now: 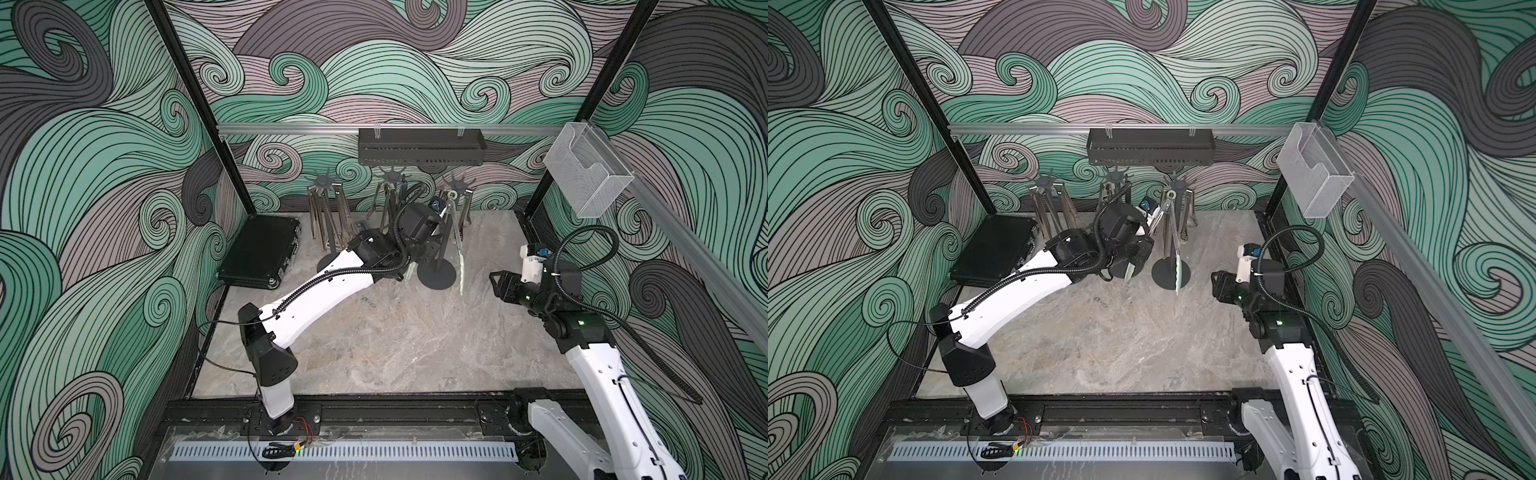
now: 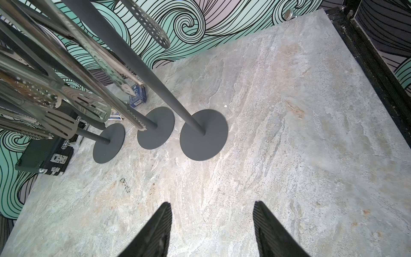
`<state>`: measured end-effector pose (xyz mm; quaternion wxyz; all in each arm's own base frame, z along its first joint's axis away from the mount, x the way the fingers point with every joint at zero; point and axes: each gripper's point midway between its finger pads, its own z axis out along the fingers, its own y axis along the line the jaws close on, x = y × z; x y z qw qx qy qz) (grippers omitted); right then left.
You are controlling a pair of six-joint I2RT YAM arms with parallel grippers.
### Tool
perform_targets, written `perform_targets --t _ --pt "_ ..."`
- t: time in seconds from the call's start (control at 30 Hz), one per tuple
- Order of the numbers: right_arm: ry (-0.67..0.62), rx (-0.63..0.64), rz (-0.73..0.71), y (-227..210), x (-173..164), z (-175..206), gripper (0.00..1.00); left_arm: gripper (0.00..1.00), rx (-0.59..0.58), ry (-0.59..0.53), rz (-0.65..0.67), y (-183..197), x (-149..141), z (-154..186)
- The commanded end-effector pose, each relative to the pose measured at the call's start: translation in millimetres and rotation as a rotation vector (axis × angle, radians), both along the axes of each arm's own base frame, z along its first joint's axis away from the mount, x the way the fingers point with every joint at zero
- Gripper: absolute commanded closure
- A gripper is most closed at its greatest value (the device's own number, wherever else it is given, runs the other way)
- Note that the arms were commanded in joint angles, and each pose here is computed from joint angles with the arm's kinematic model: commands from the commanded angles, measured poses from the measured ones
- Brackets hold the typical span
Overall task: Hang food tongs on kitchen utensil racks
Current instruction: Hang the food tongs on the rack.
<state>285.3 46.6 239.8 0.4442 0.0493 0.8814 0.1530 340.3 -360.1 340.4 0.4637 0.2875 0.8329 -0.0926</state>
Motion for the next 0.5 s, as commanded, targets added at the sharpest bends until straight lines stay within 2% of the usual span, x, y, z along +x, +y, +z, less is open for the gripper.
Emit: perform_targets --t 0.0,0.47 --pt "-0.012 -0.006 0.022 3 0 3 0.40 1.00 -0.036 -0.018 0.016 -3 8 6" --pt "-0.009 -0.003 0.027 4 1 2 0.39 1.00 -0.012 -0.002 0.022 -12 17 -21"
